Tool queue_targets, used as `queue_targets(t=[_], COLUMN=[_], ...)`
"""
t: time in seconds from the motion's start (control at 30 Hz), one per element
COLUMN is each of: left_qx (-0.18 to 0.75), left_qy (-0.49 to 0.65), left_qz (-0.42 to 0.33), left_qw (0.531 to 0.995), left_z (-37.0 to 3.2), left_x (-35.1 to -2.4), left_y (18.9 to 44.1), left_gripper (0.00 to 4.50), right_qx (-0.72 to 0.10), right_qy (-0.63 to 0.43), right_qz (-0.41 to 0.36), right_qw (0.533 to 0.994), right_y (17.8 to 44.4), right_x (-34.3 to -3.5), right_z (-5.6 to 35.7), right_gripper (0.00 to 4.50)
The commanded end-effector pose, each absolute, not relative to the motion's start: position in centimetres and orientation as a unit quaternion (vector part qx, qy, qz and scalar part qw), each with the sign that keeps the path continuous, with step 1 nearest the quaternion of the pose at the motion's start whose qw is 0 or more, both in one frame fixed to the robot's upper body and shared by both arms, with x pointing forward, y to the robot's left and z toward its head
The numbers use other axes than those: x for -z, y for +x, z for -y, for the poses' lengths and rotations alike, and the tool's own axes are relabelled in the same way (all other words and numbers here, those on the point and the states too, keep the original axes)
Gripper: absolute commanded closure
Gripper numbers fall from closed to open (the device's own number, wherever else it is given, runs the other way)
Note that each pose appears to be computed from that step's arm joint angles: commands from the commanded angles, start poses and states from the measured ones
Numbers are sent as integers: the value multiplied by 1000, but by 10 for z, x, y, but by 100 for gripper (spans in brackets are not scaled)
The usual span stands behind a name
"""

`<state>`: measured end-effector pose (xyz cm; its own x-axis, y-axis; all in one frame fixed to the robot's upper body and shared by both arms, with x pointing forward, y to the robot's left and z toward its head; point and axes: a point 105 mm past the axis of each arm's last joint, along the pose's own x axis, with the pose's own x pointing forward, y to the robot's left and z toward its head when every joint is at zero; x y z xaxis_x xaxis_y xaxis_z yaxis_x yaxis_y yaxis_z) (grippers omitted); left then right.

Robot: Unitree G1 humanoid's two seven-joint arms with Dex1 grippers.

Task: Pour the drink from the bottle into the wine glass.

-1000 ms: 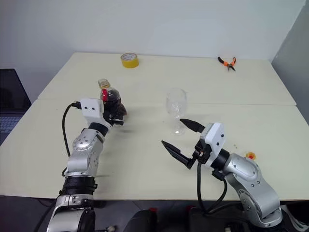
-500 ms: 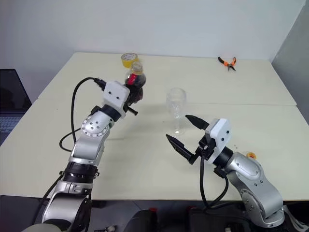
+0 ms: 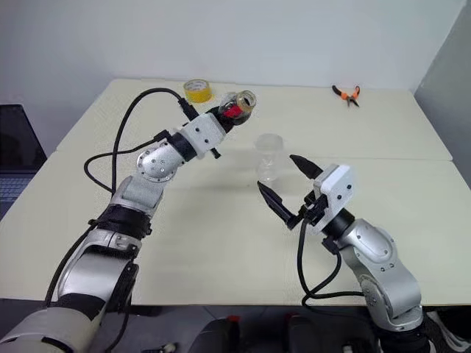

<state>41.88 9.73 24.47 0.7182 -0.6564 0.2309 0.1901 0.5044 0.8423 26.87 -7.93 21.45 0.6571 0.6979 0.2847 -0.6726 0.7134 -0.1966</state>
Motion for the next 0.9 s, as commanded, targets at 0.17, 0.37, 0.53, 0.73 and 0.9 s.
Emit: queue_targets(t=[0.17,0.37,0.53,0.73,0.9], left_qx=[246,238,229,223,214], left_qy=[471,518,541,566,587], left_qz=[332,350,367,385,399], left_qw=[779,743,721,694,671], left_z=[-93,-94,-92,-90,-90], left_x=[-271,-273,-277,-279,-281], left_y=[417,418,417,416,414], left_gripper=[381,381,382,382,382], right_qx=[-382,-376,-375,-376,-378], right_qy=[-42,-42,-40,-41,-41], right_qz=[203,188,185,183,181], right_qw=[901,906,907,907,907], right_y=[267,272,272,272,272], right_x=[-225,-217,-215,-213,-213], right_z=[71,69,67,66,65], right_gripper=[0,0,0,0,0])
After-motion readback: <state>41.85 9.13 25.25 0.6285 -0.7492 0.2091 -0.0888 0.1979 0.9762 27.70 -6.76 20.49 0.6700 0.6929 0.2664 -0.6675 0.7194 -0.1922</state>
